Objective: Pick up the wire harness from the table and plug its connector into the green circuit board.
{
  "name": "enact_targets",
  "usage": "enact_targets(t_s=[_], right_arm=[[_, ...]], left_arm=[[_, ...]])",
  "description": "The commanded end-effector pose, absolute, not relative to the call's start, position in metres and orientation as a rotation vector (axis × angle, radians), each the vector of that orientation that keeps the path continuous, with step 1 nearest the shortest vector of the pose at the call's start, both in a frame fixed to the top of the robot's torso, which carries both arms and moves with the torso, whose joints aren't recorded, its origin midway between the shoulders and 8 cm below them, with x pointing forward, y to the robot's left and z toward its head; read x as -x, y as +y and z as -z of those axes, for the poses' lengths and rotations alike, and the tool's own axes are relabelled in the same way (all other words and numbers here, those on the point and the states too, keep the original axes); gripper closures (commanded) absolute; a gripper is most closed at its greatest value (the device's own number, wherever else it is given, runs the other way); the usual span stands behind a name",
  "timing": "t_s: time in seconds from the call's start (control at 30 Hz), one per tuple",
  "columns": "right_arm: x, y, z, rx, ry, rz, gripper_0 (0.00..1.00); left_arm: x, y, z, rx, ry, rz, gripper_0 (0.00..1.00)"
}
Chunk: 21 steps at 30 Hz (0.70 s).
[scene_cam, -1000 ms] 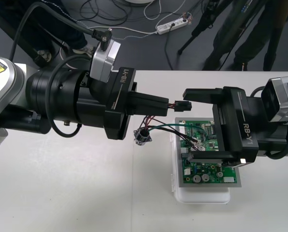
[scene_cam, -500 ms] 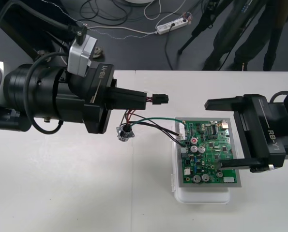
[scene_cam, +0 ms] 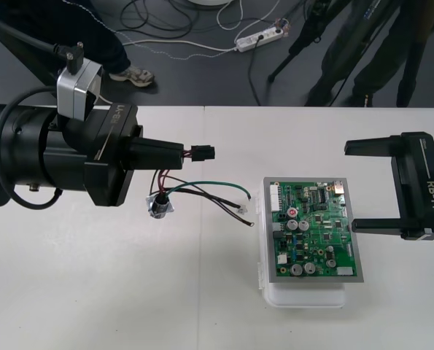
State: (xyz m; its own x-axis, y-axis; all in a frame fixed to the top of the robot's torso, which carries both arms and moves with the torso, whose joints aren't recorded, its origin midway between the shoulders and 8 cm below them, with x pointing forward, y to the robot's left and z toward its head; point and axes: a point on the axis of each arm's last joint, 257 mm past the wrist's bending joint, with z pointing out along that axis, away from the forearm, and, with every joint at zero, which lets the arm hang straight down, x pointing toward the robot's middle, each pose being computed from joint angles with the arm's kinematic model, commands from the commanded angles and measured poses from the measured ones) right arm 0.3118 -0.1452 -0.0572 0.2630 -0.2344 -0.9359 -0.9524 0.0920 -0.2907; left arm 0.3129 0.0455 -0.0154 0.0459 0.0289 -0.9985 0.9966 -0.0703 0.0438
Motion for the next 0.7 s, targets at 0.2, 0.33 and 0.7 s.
enact_targets(t_s=[0.2,0.33,0.7], right_arm=[[-0.342,-0.192,0.087,1.494,1.409,-0.534,0.0],[-0.351,-0.207,0.098,1.53,1.457,-0.444,0.0],[-0.363,-0.233,0.118,1.654,1.51,-0.273,0.0]], left_arm=[[-0.301,0.07,0.029,-1.365,1.12,1.144,1.0],[-0.301,0.072,0.033,-1.366,1.117,1.136,1.0],[-0.309,0.084,0.057,-1.397,1.043,1.105,1.0]])
